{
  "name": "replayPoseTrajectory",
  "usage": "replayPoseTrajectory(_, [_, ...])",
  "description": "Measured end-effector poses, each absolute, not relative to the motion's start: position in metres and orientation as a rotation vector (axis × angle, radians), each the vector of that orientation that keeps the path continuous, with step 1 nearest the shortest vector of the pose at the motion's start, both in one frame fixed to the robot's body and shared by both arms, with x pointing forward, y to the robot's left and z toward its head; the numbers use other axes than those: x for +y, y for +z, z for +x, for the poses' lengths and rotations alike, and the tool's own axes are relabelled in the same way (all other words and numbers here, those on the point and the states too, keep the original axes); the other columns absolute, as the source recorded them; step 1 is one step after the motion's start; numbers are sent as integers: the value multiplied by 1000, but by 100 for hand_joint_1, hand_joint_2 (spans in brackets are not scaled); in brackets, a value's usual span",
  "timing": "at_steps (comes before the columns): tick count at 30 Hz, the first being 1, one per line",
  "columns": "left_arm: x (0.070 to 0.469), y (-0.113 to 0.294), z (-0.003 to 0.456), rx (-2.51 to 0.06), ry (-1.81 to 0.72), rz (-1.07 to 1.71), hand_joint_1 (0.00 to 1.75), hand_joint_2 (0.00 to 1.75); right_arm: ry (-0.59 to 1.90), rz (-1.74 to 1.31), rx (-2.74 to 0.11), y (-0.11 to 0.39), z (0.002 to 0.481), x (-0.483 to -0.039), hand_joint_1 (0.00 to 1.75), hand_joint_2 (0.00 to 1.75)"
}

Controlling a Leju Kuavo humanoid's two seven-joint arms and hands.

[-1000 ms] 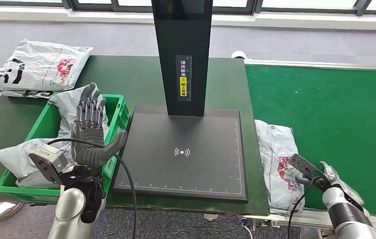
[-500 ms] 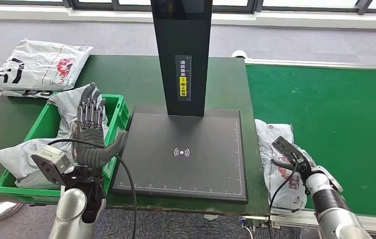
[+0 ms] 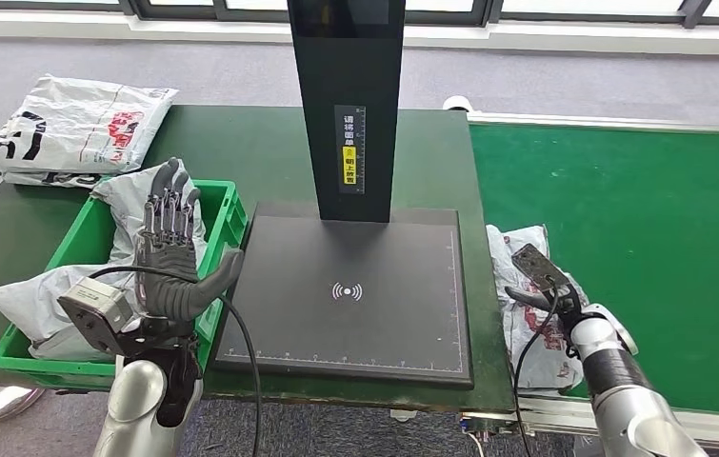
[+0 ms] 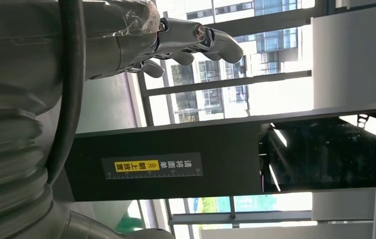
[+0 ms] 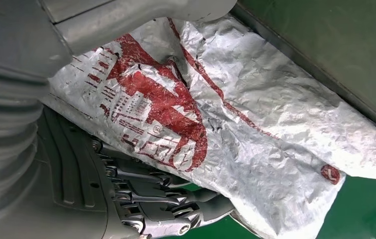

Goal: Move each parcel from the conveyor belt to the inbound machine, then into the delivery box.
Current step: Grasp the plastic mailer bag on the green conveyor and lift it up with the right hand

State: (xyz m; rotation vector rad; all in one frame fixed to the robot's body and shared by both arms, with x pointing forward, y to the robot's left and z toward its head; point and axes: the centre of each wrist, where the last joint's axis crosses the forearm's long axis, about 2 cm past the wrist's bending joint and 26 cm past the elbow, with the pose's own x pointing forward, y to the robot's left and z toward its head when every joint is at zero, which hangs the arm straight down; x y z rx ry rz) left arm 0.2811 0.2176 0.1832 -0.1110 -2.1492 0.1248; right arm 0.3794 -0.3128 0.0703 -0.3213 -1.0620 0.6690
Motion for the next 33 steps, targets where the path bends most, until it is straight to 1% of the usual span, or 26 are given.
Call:
replayPoseTrajectory(3, [218, 183, 281, -2149, 126, -111, 0, 175, 682, -325, -1056, 70, 380, -310, 0, 175])
replayPoseTrajectory(4, [218, 183, 281, -2149, 126, -111, 0, 175, 686, -327, -1050, 70, 380, -309, 30, 175])
replayPoseTrajectory(7, [218, 183, 281, -2147, 132, -117, 0, 175, 718, -344, -1010, 69, 379, -306, 161, 175])
replayPoseTrajectory(8, [217, 183, 281, -2145, 135, -121, 0, 175, 734, -351, -992, 69, 379, -305, 175, 175])
replayPoseTrajectory(15, [217, 182, 282, -2137, 163, -145, 0, 175, 806, -368, -933, 62, 374, -296, 175, 175])
replayPoseTrajectory(23, [217, 182, 282, -2140, 188, -163, 0, 175, 833, -363, -891, 57, 371, -291, 175, 175])
replayPoseTrajectory(30, [217, 182, 282, -2142, 200, -168, 0, 175, 823, -352, -881, 54, 369, -289, 175, 175])
replayPoseTrajectory(33, [218, 182, 280, -2146, 208, -164, 0, 175, 739, -310, -950, 53, 368, -292, 175, 175])
